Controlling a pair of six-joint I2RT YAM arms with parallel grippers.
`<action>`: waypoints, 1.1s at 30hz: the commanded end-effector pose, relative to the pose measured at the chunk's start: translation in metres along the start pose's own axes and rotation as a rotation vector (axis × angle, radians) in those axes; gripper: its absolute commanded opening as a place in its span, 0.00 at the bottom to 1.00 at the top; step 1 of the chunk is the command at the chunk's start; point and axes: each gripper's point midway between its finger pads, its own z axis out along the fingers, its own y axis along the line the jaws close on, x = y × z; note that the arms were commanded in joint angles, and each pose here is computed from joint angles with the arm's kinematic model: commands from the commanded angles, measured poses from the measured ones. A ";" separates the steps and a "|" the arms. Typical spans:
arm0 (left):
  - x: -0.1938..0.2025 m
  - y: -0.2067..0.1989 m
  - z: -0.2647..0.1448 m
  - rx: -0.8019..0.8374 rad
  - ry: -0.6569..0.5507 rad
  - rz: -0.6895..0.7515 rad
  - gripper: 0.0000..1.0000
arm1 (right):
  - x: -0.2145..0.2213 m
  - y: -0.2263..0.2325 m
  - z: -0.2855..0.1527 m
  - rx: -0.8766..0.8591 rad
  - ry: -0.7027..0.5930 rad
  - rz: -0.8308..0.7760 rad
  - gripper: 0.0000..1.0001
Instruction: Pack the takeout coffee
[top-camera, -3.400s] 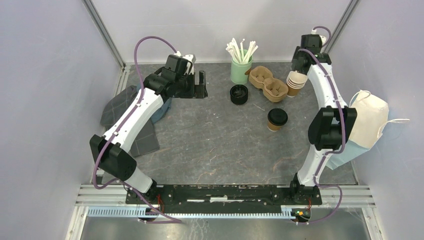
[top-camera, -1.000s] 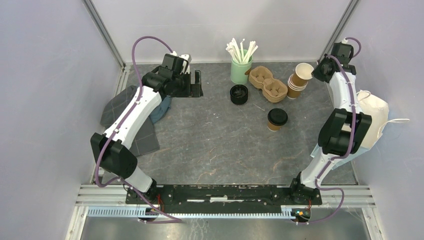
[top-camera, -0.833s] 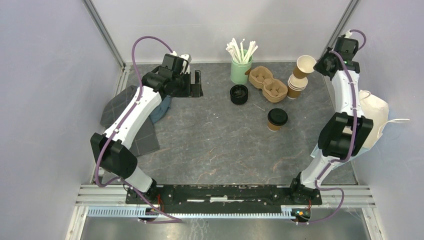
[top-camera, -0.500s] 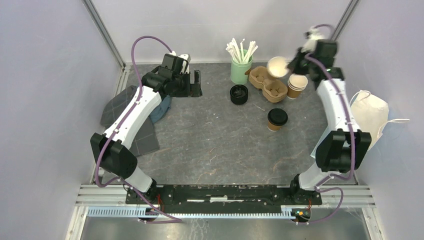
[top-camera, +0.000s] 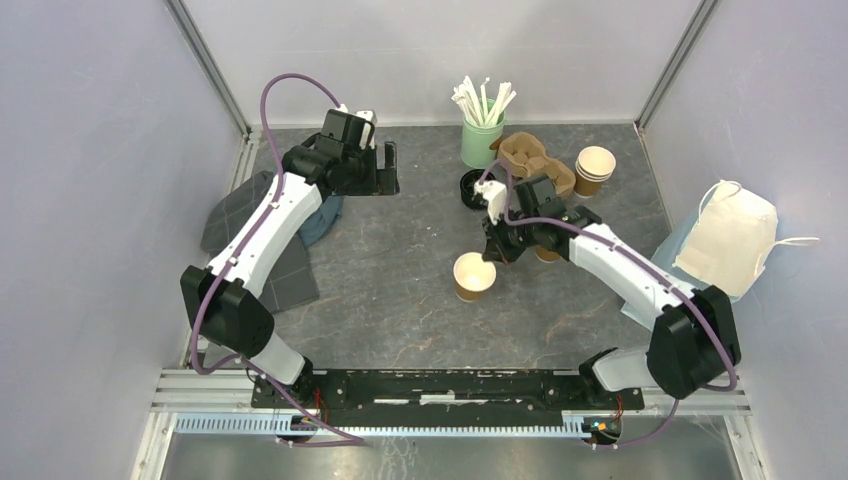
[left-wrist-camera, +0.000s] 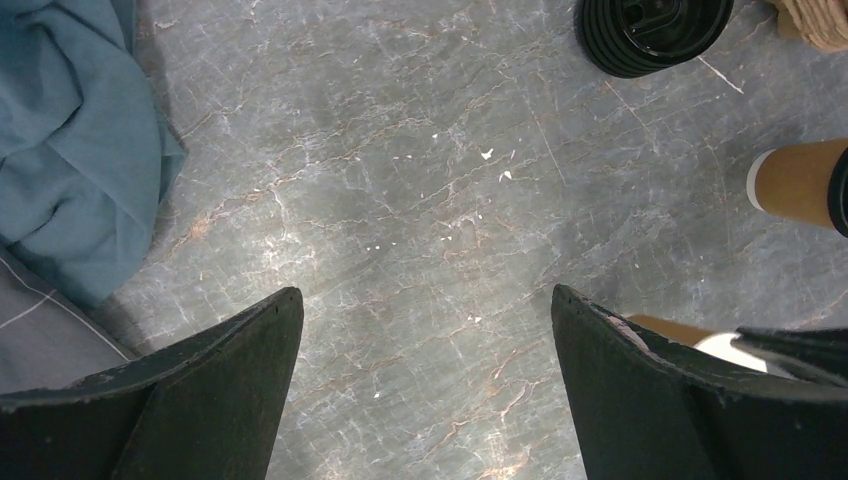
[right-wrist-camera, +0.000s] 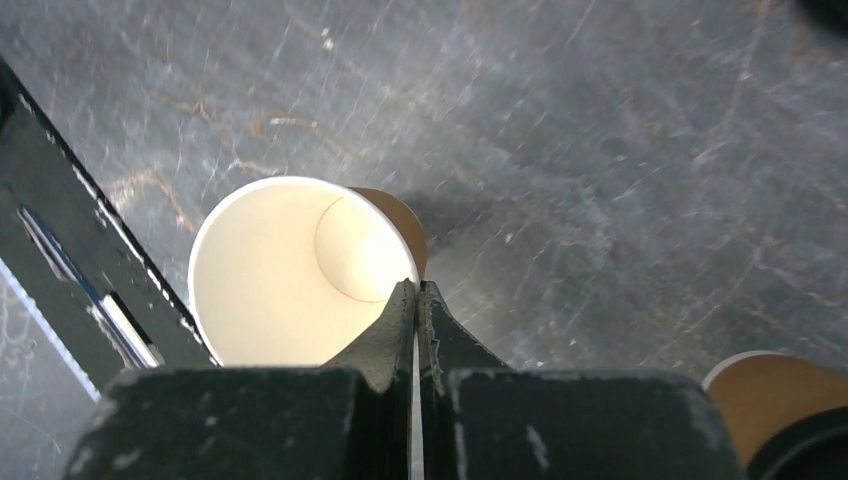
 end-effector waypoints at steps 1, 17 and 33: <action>-0.009 -0.003 -0.012 0.017 -0.047 -0.023 0.99 | 0.013 0.012 0.003 0.020 -0.004 -0.112 0.00; -0.010 -0.008 -0.009 0.042 -0.038 -0.022 0.99 | -0.041 -0.046 -0.030 0.372 -0.174 0.114 0.63; -0.012 0.000 -0.015 0.018 -0.046 -0.018 0.99 | -0.133 -0.187 0.021 0.759 -0.197 0.611 0.76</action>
